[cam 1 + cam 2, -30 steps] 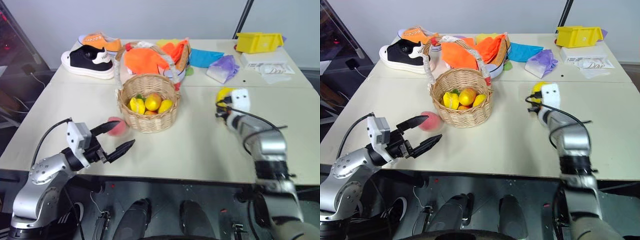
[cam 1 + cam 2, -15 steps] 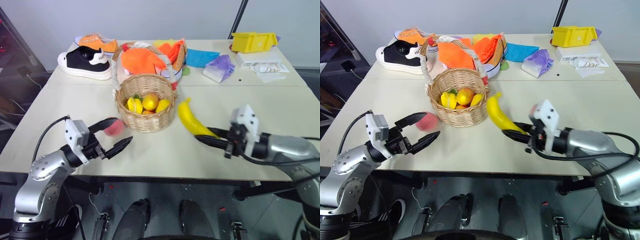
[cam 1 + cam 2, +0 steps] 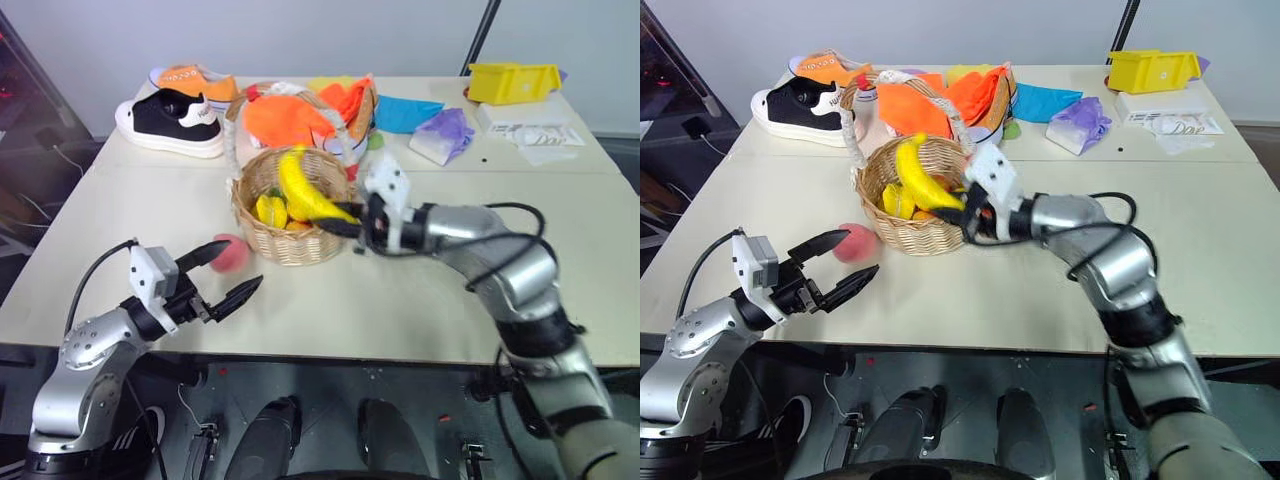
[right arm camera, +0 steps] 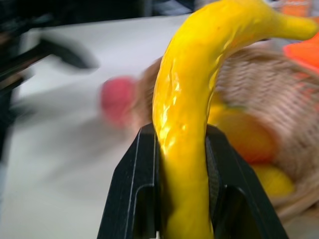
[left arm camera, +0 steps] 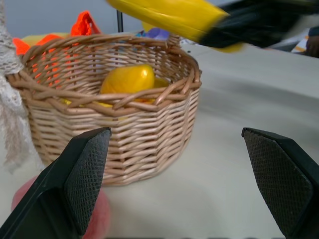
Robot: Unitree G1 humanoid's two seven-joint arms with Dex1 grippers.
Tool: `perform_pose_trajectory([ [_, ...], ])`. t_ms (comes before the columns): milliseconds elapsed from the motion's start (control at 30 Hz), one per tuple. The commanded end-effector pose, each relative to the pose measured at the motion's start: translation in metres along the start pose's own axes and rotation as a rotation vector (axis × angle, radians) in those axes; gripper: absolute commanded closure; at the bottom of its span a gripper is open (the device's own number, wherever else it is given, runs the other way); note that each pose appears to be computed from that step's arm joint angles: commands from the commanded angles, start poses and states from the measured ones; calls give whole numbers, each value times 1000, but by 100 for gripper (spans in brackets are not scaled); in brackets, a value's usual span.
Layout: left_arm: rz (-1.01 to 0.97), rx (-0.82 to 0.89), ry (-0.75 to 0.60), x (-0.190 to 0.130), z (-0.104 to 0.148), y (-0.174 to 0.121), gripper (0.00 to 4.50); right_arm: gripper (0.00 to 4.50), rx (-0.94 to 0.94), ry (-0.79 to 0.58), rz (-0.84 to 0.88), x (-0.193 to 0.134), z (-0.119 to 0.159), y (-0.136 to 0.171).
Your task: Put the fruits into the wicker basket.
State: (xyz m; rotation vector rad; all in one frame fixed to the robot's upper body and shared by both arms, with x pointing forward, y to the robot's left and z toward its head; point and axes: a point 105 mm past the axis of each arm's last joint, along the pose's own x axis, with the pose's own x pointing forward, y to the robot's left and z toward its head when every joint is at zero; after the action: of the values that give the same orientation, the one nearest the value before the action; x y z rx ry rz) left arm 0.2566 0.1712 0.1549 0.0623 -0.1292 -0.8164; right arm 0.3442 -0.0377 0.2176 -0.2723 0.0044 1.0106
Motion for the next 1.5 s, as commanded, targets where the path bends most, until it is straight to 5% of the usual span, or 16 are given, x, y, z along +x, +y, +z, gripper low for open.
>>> perform_pose_trajectory([
  [33,2,48,-26,-1,10,-2,0,402,-25,-36,-59,13,16,-9],
  [267,5,42,-31,0,11,-1,0,402,49,-34,-101,28,17,-8],
  [500,1,27,-34,2,11,-2,0,64,31,-47,-114,23,15,-6],
  [667,23,18,-36,0,9,-1,0,64,17,-208,4,-4,34,16],
  [900,88,17,-35,-8,7,1,0,64,-104,-222,45,-59,6,19],
  [1233,269,23,-23,-43,3,11,0,64,-88,-147,-190,-139,-51,-4],
  [1500,379,32,-26,-48,0,24,0,64,-111,-158,-235,-145,-62,-7],
])
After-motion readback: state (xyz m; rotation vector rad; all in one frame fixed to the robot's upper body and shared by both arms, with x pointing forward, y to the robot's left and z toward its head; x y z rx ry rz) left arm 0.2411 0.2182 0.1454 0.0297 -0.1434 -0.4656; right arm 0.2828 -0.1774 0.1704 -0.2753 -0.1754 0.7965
